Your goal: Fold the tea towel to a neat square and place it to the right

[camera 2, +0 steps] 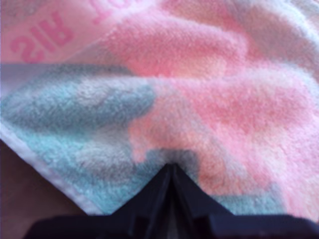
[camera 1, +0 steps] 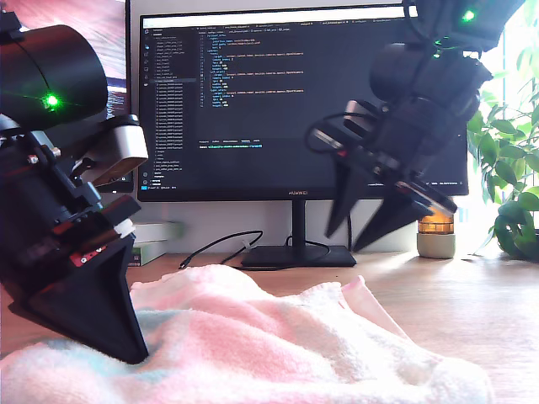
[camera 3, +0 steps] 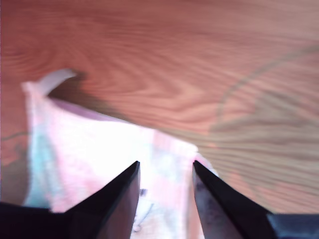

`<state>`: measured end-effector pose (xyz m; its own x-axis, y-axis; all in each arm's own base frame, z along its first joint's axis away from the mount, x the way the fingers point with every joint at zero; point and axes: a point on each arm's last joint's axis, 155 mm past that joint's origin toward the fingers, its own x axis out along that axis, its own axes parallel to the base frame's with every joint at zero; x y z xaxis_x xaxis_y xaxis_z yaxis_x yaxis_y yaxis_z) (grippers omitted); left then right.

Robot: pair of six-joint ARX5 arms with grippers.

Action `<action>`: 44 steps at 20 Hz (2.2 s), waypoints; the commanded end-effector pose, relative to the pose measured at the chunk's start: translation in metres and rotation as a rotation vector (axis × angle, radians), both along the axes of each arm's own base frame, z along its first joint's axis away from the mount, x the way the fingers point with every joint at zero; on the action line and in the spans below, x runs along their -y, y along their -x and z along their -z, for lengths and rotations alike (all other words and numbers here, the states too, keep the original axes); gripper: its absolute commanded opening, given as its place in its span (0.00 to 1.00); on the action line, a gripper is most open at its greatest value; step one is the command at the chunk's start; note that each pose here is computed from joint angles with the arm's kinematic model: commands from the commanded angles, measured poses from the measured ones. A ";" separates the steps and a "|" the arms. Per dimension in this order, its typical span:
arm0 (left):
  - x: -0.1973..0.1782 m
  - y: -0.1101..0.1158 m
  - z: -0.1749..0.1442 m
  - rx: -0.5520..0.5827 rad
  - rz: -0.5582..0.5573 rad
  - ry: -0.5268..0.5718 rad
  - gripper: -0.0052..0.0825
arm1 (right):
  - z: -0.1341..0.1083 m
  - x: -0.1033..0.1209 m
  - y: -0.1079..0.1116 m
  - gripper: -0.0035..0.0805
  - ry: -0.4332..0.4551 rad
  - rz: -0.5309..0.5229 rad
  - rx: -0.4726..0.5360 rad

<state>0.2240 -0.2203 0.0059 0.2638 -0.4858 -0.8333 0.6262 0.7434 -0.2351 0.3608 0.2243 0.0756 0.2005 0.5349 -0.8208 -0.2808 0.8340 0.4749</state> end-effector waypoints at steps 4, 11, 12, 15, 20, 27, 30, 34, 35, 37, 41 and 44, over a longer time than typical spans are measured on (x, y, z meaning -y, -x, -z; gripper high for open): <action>-0.034 0.024 0.044 -0.104 -0.034 -0.134 0.03 | 0.013 -0.014 0.001 0.40 -0.048 -0.010 -0.045; -0.034 0.024 0.044 -0.104 -0.034 -0.134 0.03 | 0.031 -0.014 0.001 0.40 -0.037 -0.004 -0.087; -0.034 0.024 0.044 -0.104 -0.034 -0.134 0.03 | 0.035 -0.014 0.002 0.40 -0.034 -0.004 -0.095; -0.034 0.025 0.044 -0.105 -0.034 -0.135 0.03 | 0.046 -0.013 0.003 0.40 -0.019 -0.008 -0.112; -0.034 0.025 0.044 -0.106 -0.034 -0.135 0.03 | 0.050 -0.012 0.000 0.40 -0.013 -0.010 -0.102; -0.034 0.025 0.044 -0.106 -0.034 -0.136 0.03 | 0.060 0.003 0.004 0.40 0.079 -0.018 -0.103; -0.034 0.025 0.044 -0.106 -0.034 -0.136 0.03 | 0.059 0.001 0.003 0.40 0.070 -0.009 -0.101; -0.034 0.025 0.044 -0.106 -0.034 -0.136 0.03 | 0.055 -0.013 -0.001 0.40 0.053 -0.028 -0.061; -0.034 0.025 0.044 -0.106 -0.034 -0.136 0.03 | 0.054 -0.018 -0.002 0.39 0.046 -0.035 -0.045; -0.034 0.025 0.044 -0.106 -0.034 -0.136 0.03 | 0.052 -0.025 -0.002 0.37 0.036 -0.033 -0.041; -0.034 0.025 0.044 -0.106 -0.034 -0.135 0.03 | 0.052 -0.027 0.000 0.35 0.036 -0.039 -0.043; -0.034 0.025 0.044 -0.106 -0.034 -0.135 0.03 | 0.052 -0.028 0.003 0.33 0.028 -0.046 -0.057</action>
